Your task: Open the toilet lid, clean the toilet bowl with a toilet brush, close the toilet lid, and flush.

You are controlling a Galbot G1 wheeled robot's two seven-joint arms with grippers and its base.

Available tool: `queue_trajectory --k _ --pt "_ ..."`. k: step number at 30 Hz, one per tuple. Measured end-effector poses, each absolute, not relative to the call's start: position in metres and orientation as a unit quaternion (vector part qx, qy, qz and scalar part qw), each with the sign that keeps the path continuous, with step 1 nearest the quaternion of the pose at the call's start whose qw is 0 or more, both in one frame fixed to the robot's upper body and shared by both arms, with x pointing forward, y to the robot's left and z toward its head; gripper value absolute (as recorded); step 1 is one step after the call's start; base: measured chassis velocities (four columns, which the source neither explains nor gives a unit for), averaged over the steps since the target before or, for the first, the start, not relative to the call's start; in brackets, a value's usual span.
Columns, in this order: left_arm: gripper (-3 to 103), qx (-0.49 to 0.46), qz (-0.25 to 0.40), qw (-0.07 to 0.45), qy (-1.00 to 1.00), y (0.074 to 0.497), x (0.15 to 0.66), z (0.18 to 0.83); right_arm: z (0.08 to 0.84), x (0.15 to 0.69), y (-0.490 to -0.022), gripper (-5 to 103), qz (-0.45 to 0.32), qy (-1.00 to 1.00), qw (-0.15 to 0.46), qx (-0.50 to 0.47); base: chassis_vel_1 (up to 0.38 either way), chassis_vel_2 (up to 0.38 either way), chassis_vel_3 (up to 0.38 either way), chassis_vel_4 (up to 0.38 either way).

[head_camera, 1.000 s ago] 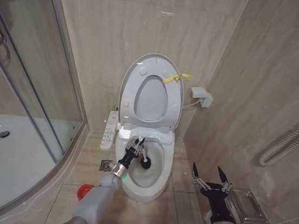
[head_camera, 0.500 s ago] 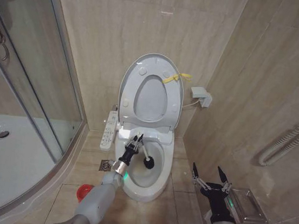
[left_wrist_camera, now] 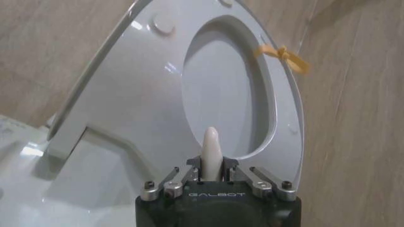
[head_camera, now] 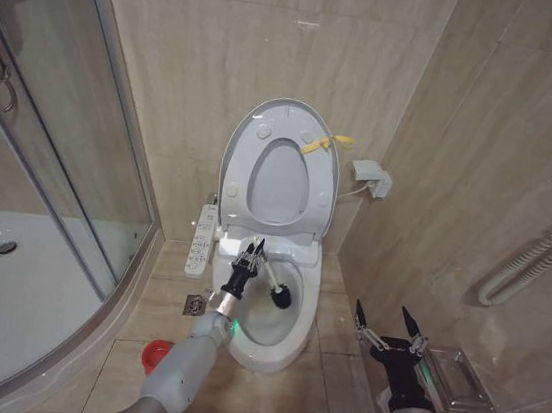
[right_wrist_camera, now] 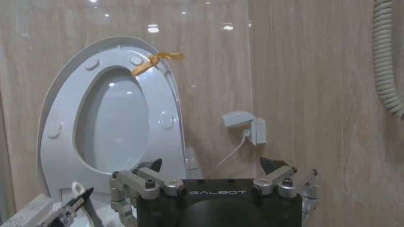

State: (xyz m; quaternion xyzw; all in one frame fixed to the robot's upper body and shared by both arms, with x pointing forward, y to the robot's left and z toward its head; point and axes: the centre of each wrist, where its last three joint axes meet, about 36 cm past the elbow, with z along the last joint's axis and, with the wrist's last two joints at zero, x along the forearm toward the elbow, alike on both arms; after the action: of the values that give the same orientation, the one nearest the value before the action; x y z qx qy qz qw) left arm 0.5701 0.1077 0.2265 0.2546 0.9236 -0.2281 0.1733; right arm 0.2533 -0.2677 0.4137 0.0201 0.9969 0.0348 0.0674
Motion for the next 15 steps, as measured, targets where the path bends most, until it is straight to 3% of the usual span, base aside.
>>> queue_trajectory --k 3,9,15 --pt "22 0.253 -0.218 0.158 0.929 0.114 0.566 0.216 0.414 0.253 -0.268 100 0.035 0.997 0.067 0.020 0.000 0.000 0.000 0.000" --pt "22 0.281 -0.137 0.148 0.938 0.139 0.561 0.204 0.414 0.253 -0.268 100 0.035 0.997 0.067 0.020 0.000 0.000 0.000 0.000" --pt "22 0.271 -0.158 0.182 0.932 0.122 0.569 0.222 0.414 0.253 -0.268 100 0.035 0.997 0.067 0.020 0.000 0.000 0.000 0.000"
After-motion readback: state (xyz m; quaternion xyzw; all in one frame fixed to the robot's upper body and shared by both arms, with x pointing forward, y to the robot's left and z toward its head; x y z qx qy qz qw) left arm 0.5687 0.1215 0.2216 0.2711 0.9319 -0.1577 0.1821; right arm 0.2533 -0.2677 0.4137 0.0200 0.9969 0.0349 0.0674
